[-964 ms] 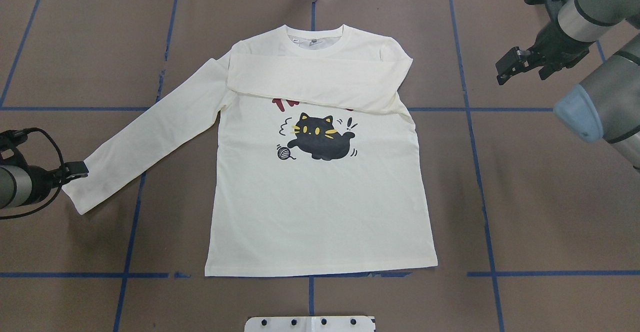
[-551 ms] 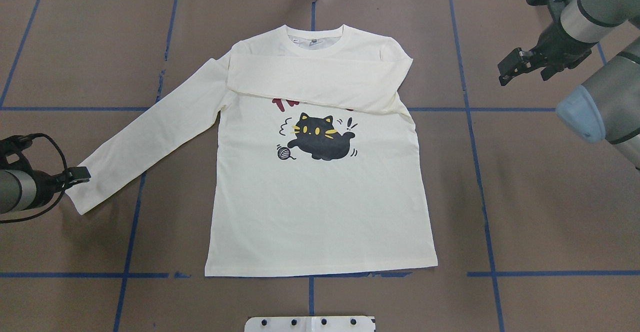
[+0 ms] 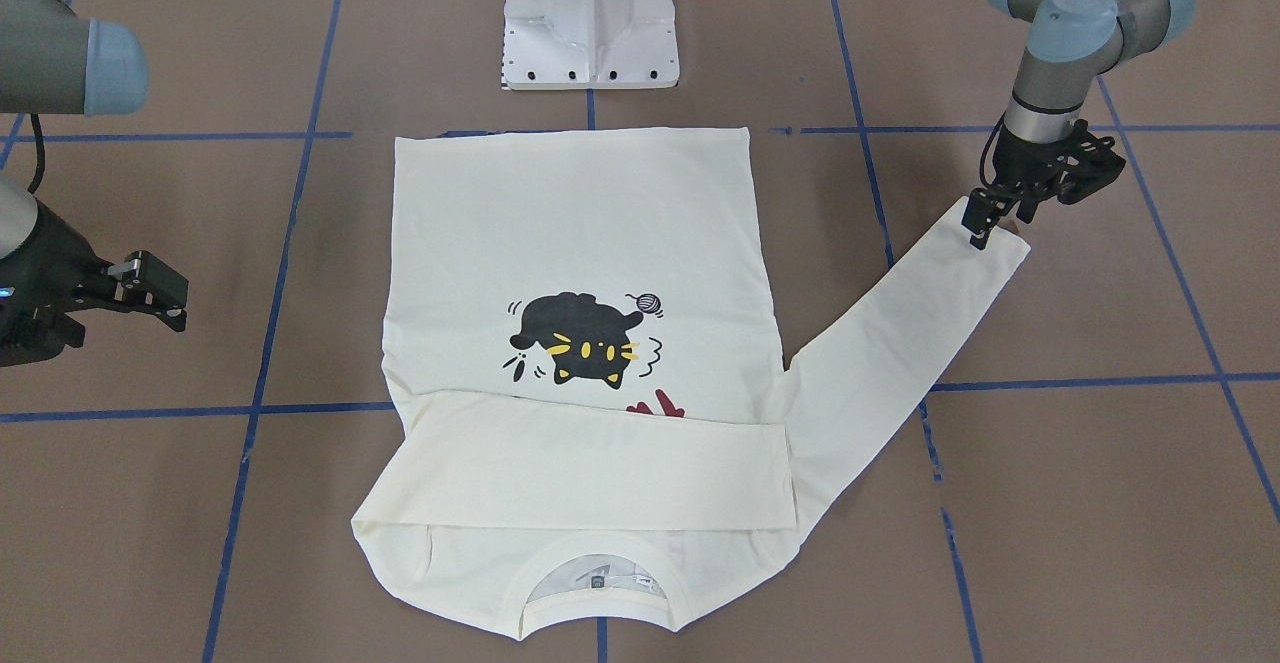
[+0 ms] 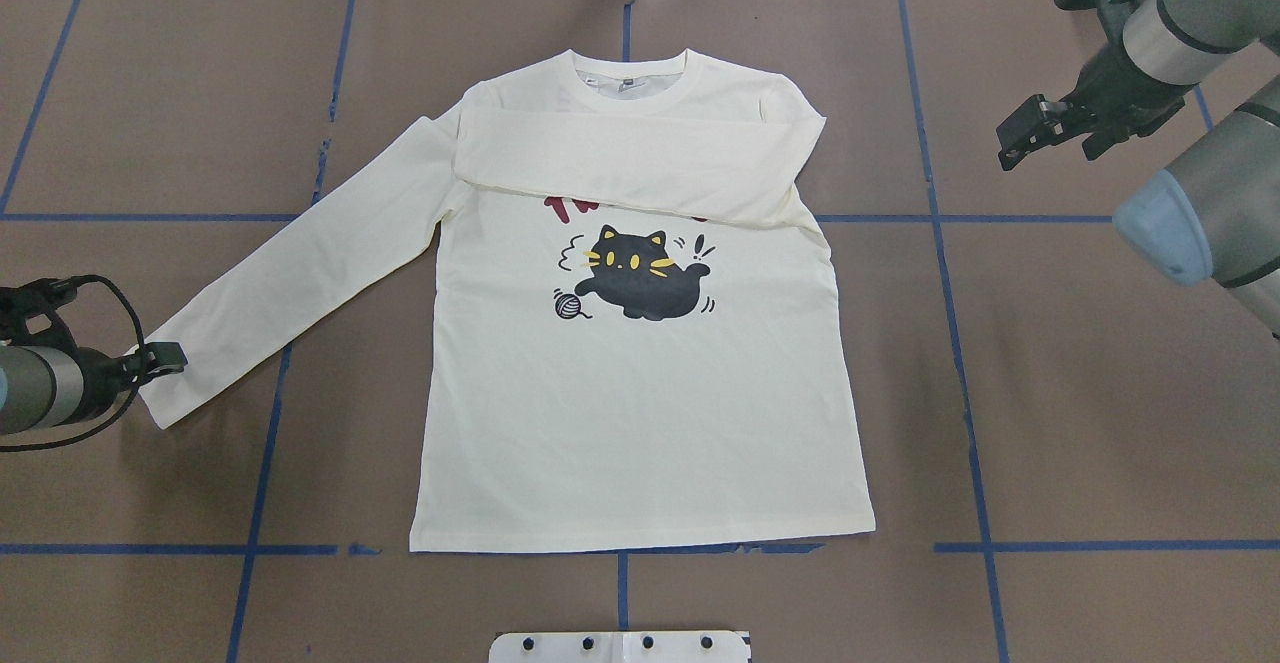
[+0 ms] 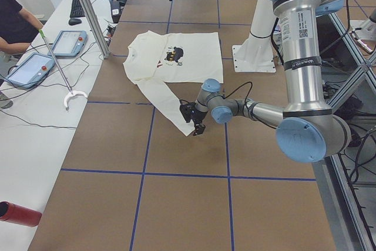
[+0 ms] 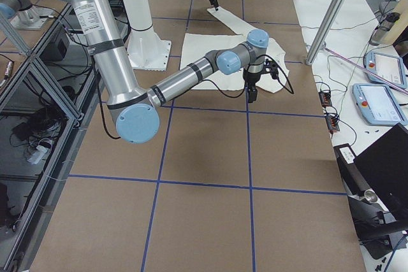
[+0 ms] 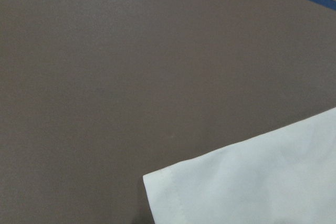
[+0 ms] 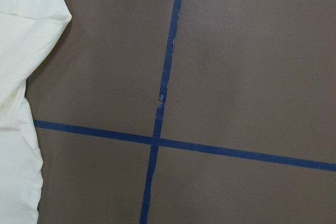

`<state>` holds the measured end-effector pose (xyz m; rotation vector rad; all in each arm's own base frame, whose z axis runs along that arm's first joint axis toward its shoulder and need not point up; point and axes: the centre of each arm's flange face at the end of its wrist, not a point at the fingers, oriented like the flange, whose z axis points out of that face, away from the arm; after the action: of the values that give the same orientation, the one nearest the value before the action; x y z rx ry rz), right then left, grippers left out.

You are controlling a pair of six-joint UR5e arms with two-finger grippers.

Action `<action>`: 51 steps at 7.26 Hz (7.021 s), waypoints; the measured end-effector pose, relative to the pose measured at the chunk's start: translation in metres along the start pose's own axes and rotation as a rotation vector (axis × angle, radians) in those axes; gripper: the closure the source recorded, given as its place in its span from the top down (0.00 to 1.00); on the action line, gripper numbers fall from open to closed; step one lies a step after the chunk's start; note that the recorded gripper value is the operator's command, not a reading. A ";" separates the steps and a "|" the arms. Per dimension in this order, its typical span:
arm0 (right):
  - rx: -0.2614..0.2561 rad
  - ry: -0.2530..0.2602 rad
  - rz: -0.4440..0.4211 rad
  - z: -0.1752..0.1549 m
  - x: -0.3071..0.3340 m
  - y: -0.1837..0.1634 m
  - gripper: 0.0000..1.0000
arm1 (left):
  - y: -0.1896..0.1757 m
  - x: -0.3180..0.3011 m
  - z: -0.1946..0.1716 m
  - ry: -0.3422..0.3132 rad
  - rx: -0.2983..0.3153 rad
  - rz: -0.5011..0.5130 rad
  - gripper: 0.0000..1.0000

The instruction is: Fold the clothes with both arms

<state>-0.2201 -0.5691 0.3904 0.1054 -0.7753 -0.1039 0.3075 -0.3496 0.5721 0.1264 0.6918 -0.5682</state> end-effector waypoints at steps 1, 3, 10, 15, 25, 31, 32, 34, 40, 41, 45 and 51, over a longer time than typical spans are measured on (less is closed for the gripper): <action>0.001 0.000 -0.001 0.000 0.000 0.000 1.00 | 0.002 0.000 0.000 0.000 -0.002 0.001 0.52; 0.005 -0.003 -0.004 -0.003 -0.002 0.000 1.00 | 0.003 0.003 -0.002 0.007 -0.003 -0.005 0.33; 0.008 -0.007 0.004 -0.007 0.002 -0.001 1.00 | 0.007 0.027 -0.033 0.052 -0.019 -0.022 0.00; -0.038 0.039 0.097 0.009 0.077 0.047 1.00 | -0.058 0.155 -0.114 0.120 0.044 0.107 0.00; -0.029 0.045 0.121 0.017 0.124 0.100 1.00 | -0.058 0.610 -0.239 0.435 -0.130 0.010 0.00; -0.023 0.030 0.155 0.014 0.115 0.093 1.00 | 0.109 0.711 -0.194 0.479 -0.107 -0.092 1.00; -0.024 0.028 0.162 0.014 0.115 0.092 1.00 | 0.124 0.718 -0.198 0.509 -0.103 -0.090 1.00; -0.024 0.027 0.168 0.014 0.114 0.092 1.00 | 0.126 0.720 -0.198 0.528 -0.087 -0.061 1.00; 0.012 -0.032 0.244 0.004 0.033 0.064 1.00 | 0.009 0.643 -0.149 0.486 -0.040 0.096 1.00; 0.012 -0.044 0.255 0.005 0.012 0.061 1.00 | -0.020 0.621 -0.129 0.452 -0.013 0.135 1.00; 0.007 -0.057 0.261 0.008 -0.009 0.058 1.00 | -0.112 0.544 -0.064 0.282 0.122 0.182 0.99; 0.002 -0.057 0.260 0.010 -0.011 0.058 1.00 | -0.152 0.471 0.011 0.059 0.239 0.246 0.88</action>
<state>-0.2320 -0.5106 0.3973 0.0031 -0.8398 0.1416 0.5272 -0.6942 0.2928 0.4463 0.6527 -0.4102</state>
